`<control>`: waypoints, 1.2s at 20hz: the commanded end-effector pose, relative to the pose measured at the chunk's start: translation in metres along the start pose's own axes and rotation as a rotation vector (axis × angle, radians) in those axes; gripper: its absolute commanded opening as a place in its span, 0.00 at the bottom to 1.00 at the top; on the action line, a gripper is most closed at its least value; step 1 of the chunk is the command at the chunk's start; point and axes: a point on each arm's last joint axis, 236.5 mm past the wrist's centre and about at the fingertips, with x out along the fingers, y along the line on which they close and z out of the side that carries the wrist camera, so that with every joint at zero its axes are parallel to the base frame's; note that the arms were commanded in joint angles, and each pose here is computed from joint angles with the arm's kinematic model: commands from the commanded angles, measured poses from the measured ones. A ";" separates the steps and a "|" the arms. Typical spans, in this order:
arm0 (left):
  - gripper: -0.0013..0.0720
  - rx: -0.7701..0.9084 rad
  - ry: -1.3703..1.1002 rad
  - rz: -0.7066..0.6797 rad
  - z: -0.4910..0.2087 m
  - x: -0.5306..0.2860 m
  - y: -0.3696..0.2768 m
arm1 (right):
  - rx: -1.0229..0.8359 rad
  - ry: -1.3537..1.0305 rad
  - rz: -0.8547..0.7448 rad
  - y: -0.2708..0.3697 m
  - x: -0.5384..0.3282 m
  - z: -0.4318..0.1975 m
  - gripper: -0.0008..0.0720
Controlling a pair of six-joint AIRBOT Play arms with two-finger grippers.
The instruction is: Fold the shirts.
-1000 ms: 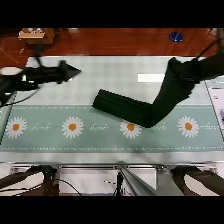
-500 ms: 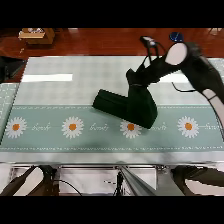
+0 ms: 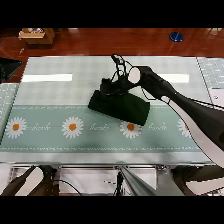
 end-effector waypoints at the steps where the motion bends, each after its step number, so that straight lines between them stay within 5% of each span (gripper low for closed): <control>1: 0.05 0.006 0.011 0.001 -0.003 0.001 0.000 | -0.005 0.011 0.035 0.012 0.003 -0.005 0.53; 3: 0.05 0.006 0.009 0.002 -0.002 0.001 0.000 | -0.087 0.092 -0.022 -0.007 -0.024 -0.018 0.53; 6: 0.05 0.009 0.009 0.002 -0.002 0.001 0.000 | -0.206 0.203 -0.379 -0.100 -0.109 -0.028 0.53; 9: 0.05 0.009 0.009 0.001 -0.002 0.001 0.000 | -0.098 0.194 -0.632 -0.185 -0.207 -0.024 0.63; 11: 0.05 0.009 0.010 0.001 -0.003 0.001 -0.001 | 0.099 0.178 -0.553 -0.213 -0.229 -0.047 0.70; 12: 0.05 0.009 0.011 0.000 -0.003 0.001 -0.001 | 0.206 0.192 -0.474 -0.219 -0.226 -0.067 0.81; 19: 0.05 0.009 0.012 -0.001 -0.003 0.001 -0.001 | 0.612 0.037 0.046 -0.189 -0.133 -0.122 0.82; 24: 0.05 0.009 0.012 -0.001 -0.003 0.001 -0.001 | 0.722 -0.067 0.094 -0.198 -0.111 -0.122 0.82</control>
